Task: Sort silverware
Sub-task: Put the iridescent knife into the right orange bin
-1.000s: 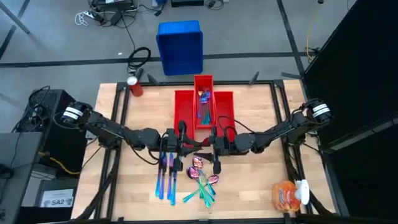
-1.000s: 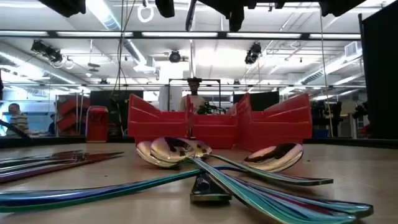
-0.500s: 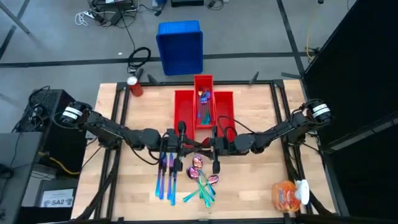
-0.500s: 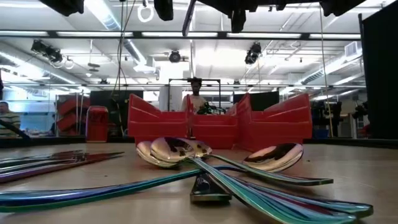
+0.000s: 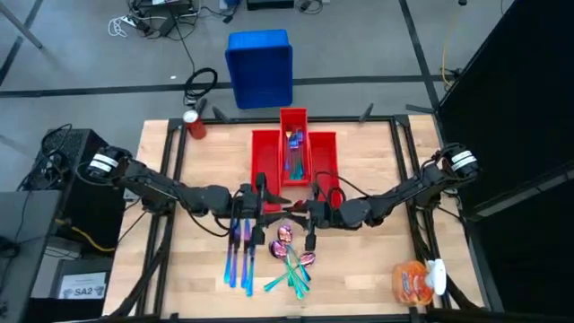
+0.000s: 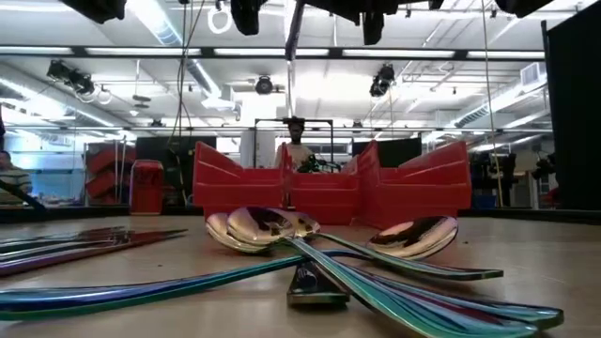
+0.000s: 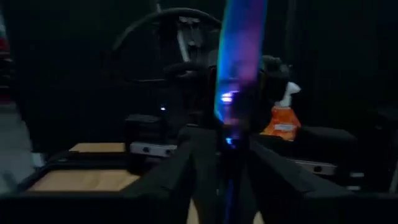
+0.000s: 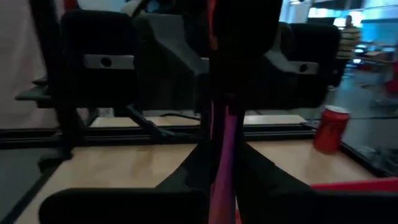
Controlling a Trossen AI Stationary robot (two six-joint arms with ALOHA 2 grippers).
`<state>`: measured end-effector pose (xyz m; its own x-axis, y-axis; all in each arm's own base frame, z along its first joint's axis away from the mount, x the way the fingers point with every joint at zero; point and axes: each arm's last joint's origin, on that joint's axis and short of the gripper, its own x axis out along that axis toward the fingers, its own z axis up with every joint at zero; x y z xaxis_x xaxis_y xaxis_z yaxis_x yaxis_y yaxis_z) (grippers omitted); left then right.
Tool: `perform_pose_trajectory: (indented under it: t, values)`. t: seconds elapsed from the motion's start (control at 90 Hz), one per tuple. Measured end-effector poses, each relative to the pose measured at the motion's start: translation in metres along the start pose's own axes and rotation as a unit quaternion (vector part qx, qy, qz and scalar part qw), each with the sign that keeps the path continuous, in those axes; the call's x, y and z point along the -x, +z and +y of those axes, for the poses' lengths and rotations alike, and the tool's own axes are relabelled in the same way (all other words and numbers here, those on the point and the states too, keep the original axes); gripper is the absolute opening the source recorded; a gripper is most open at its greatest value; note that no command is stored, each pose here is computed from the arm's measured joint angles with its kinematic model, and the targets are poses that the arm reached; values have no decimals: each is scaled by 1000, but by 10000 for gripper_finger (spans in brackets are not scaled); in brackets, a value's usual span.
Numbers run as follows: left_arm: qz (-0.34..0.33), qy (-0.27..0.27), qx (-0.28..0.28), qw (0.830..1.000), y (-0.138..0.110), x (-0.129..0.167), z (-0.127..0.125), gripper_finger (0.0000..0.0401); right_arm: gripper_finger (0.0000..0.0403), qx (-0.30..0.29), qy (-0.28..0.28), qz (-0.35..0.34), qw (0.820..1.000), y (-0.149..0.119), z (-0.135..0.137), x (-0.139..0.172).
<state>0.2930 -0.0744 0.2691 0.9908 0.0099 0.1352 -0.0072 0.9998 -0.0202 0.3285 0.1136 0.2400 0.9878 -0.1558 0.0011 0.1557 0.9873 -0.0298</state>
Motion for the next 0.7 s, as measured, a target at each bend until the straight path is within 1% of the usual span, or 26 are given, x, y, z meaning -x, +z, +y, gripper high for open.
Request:
perform_pose_trajectory:
  t: [0.067, 0.156, 0.278, 0.356, 0.478, 0.556, 0.633, 0.7]
  values:
    - [-7, 4, 2, 1000, 5, 2, 1, 162, 20, 0, -12, 0, 1000, 0, 0, 0]
    - [-11, 4, 0, 1000, 12, 6, 2, 177, 20, -1, -25, 1, 1000, 0, -1, 1]
    - [2, 5, -17, 1000, 23, 16, 2, 180, 20, 0, -62, 8, 998, 3, -4, 3]
    - [15, 10, -32, 999, 30, 25, 1, 178, 20, -3, -90, 22, 996, 9, -11, 7]
    - [37, 17, -38, 998, 40, 41, -3, 171, 20, -32, -115, 52, 991, 20, -30, 14]
    - [54, 31, -41, 997, 44, 50, -5, 168, 20, -44, -137, 88, 986, 29, -45, 17]
    - [75, 56, -32, 995, 44, 57, -5, 167, 20, -59, -171, 135, 974, 37, -64, 18]
    - [98, 76, -21, 992, 40, 60, -4, 167, 20, -74, -202, 186, 959, 39, -84, 18]
